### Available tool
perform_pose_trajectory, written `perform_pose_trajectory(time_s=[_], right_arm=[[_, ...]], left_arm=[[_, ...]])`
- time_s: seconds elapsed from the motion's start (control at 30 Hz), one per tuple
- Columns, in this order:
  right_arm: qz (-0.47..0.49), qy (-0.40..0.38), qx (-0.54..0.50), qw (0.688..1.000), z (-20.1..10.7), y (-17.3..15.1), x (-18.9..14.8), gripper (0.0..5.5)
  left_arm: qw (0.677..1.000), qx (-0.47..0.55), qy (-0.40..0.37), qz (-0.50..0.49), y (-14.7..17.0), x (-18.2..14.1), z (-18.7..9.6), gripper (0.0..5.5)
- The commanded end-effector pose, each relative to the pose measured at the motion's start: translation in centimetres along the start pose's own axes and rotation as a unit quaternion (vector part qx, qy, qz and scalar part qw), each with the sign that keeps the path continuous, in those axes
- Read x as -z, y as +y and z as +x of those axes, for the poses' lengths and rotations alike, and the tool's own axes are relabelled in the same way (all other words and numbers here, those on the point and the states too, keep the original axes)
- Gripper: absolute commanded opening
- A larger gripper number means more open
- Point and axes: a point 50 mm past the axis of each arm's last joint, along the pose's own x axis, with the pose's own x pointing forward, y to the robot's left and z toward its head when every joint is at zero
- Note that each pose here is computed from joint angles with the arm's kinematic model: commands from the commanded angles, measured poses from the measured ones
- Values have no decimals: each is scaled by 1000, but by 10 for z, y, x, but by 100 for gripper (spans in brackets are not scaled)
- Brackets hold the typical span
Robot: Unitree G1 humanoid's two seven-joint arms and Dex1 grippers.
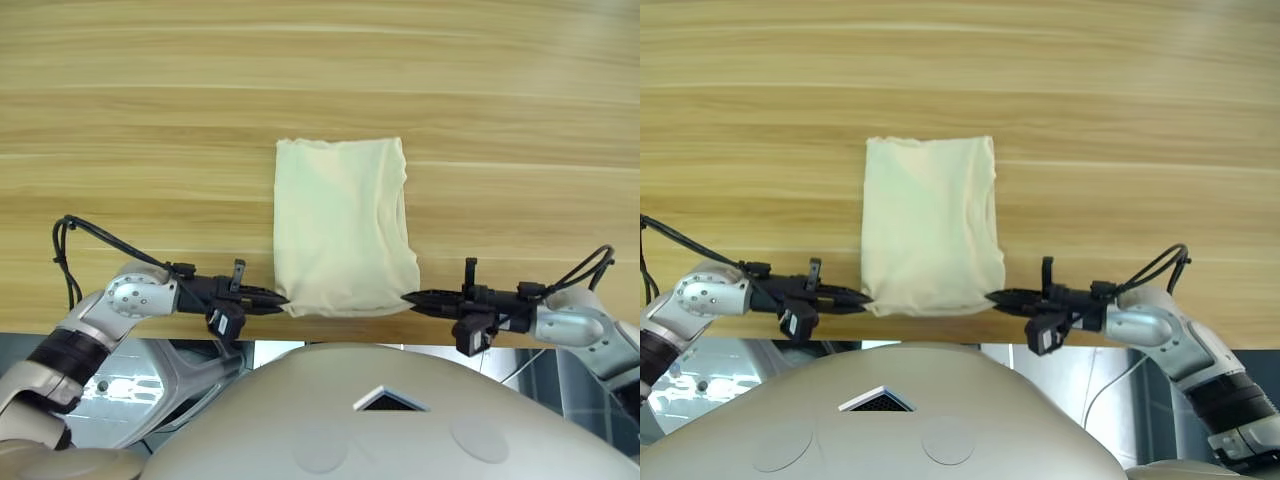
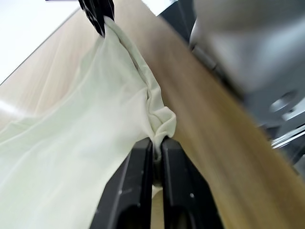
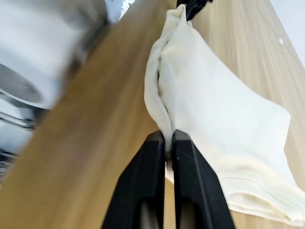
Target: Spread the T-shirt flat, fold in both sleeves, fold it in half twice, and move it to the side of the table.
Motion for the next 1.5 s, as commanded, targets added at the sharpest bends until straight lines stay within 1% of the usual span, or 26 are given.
perform_pose_trajectory(time_s=[0.03,0.17,0.3,0.43,0.53,0.63,0.87,1.07,1.27,1.5], right_arm=[[-14,-29,-3,999,-11,-2,-13,4],[-26,-29,26,999,-15,-13,-14,4],[-40,-4,91,995,-19,-36,-7,4],[-50,26,155,986,-22,-60,3,4],[-49,63,190,978,-18,-76,14,4],[-47,90,215,971,-15,-88,22,4],[-44,145,247,957,-4,-107,42,4],[-54,176,263,947,9,-122,56,4],[-65,185,275,941,30,-138,68,4],[-54,215,270,937,59,-145,94,4]], left_arm=[[1000,-1,-21,-11,-1,-10,-10,13],[998,-33,-54,-5,7,-23,-18,13],[995,-82,-48,10,25,-23,-26,13],[989,-143,-28,32,43,-17,-32,13],[980,-195,-20,41,62,-11,-33,13],[969,-244,0,42,76,0,-32,13],[947,-318,38,31,101,21,-27,13],[936,-343,75,22,113,38,-21,13],[929,-355,103,6,119,55,-13,13],[920,-351,177,-10,128,87,-1,13]])
